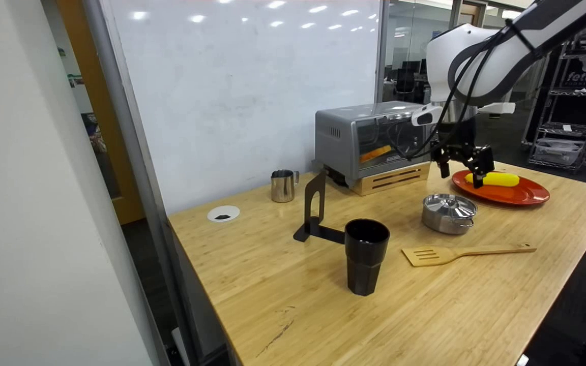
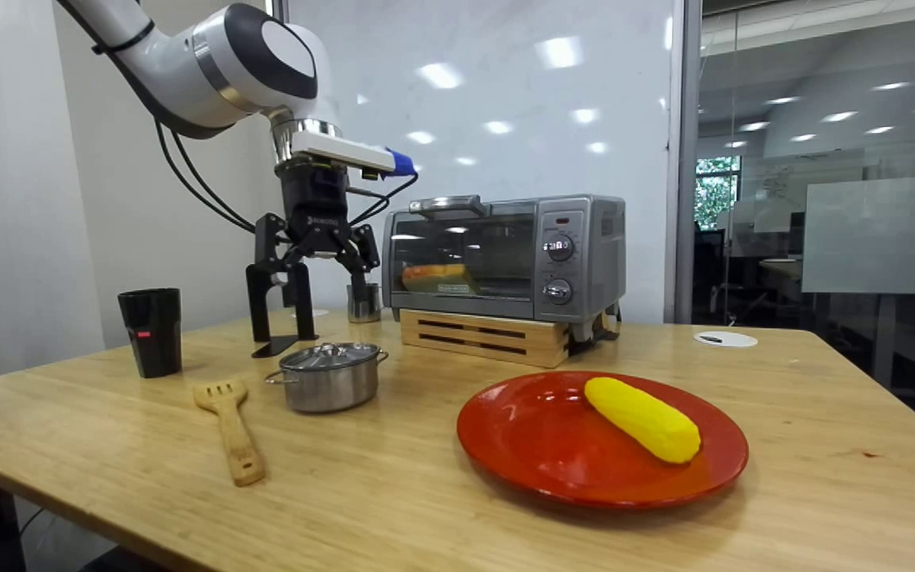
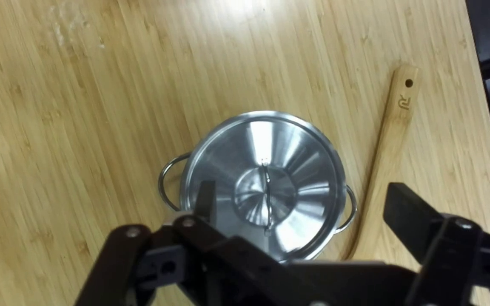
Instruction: Take the white box out of the silver pot then close the pot
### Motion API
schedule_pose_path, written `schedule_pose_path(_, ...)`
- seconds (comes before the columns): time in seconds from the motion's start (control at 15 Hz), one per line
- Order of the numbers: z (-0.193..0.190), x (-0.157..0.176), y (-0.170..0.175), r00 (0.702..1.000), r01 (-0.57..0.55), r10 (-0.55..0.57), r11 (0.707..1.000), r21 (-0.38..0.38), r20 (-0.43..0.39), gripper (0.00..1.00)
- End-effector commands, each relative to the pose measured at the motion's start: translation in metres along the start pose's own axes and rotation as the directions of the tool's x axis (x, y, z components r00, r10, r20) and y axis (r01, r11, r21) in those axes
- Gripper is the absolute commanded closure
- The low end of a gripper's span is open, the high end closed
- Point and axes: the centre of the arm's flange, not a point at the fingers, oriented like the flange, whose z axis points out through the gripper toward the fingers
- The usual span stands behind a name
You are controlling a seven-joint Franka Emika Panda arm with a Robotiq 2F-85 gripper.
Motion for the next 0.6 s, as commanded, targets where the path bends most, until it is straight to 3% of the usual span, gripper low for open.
schedule_pose_path(0.0,0.021,0.006,0.003,1.000,0.020,-0.020,1.000,-0.001,0.001,0.00)
schedule_pose_path(0.53,0.030,0.022,0.005,0.999,0.045,-0.046,0.997,-0.058,-0.017,0.00)
